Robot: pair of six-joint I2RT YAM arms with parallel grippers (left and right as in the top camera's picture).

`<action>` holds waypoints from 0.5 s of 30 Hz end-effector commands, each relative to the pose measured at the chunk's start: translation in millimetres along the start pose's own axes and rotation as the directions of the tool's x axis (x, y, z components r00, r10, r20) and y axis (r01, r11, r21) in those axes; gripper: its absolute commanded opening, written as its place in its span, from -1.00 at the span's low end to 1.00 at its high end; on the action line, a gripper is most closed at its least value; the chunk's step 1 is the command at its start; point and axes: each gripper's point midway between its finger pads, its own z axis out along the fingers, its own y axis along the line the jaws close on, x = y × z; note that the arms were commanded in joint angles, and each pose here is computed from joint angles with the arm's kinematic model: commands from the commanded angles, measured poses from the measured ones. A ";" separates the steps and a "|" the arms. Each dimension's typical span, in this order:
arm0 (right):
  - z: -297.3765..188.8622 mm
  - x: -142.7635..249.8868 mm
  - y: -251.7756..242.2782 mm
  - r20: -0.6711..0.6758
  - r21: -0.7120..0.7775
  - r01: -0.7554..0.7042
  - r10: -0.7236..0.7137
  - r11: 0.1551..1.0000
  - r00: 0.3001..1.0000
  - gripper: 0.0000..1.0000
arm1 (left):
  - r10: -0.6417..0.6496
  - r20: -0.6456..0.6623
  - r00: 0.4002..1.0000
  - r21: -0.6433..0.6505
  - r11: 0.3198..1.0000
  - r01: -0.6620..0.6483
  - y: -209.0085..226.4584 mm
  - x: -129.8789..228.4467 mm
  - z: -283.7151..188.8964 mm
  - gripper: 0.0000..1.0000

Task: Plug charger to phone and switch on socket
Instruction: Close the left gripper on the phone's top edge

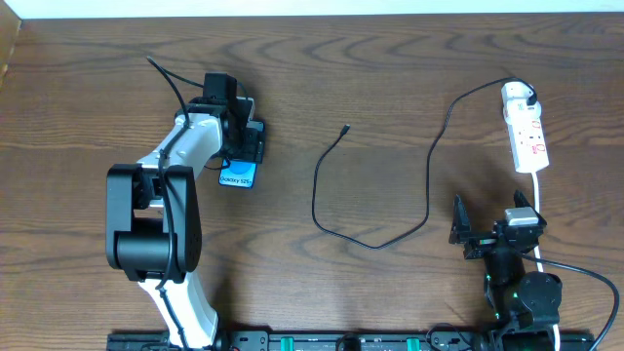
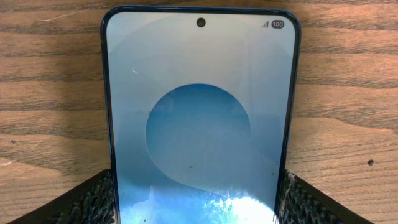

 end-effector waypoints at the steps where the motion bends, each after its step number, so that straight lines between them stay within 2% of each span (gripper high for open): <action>1: -0.2 0.6 -1.8 0.000 0.008 -0.012 0.012 1.000 1.000 0.99 | 0.008 -0.047 0.999 0.030 1.000 -0.006 -7.7 9.8 12.7 0.57; 15: -0.2 0.6 -1.8 0.000 0.008 -0.012 0.012 1.000 1.000 0.99 | 0.008 -0.033 0.999 0.028 1.000 -0.007 -7.2 6.3 12.9 0.57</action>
